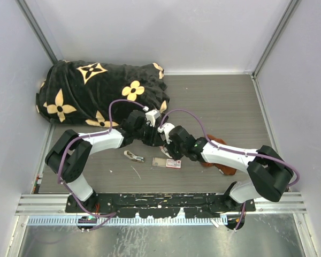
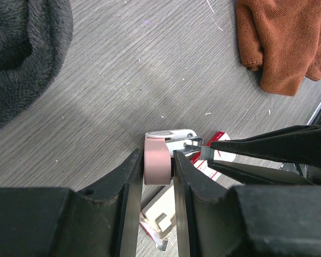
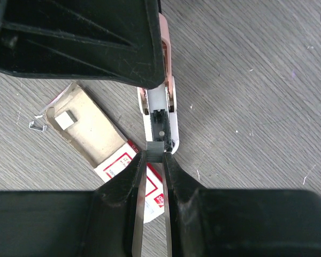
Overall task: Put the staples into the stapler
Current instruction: Install the staple into the stapler.
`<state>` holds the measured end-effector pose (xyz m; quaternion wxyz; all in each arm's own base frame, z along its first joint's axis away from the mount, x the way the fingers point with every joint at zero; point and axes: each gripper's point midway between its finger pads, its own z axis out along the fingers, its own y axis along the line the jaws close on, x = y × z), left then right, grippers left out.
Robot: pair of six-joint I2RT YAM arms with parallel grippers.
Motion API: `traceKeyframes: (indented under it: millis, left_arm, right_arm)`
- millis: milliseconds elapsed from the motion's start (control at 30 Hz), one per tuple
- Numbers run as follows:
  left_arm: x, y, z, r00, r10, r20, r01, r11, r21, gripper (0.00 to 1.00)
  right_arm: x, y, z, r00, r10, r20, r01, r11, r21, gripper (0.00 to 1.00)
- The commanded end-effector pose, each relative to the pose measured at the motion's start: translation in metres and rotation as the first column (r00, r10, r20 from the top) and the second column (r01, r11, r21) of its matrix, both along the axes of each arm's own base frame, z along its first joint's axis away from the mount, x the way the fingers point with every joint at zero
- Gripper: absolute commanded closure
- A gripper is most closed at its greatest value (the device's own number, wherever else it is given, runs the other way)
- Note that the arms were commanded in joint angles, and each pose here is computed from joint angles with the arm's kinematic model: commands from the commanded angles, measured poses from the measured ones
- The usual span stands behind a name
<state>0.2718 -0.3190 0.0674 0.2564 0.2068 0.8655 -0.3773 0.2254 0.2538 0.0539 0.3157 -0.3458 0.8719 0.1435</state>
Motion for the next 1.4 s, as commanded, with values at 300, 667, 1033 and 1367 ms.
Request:
traceKeyframes:
  millis: [300,667,1033,1367]
  left_arm:
    - [0.010,-0.012,0.023,0.997,-0.038,0.072,0.040,0.999,-0.035,0.72]
    - [0.009,-0.013,0.022,0.997,-0.040,0.070,0.042,0.999,-0.032,0.72]
    - [0.009,-0.012,0.022,0.997,-0.040,0.071,0.042,0.999,-0.027,0.72]
    - [0.009,-0.012,0.023,0.997,-0.042,0.072,0.044,0.999,-0.028,0.72]
  right_arm:
    - [0.012,0.006,0.004,1.000,-0.001,0.029,0.001,1.000,-0.024,0.90]
    - [0.015,0.006,0.008,0.999,-0.009,0.039,0.010,1.000,-0.024,0.90]
    - [0.017,0.009,0.013,0.999,-0.007,0.043,0.008,1.000,-0.018,0.90]
    - [0.015,0.009,0.004,1.000,0.004,0.019,-0.003,0.999,-0.039,0.91]
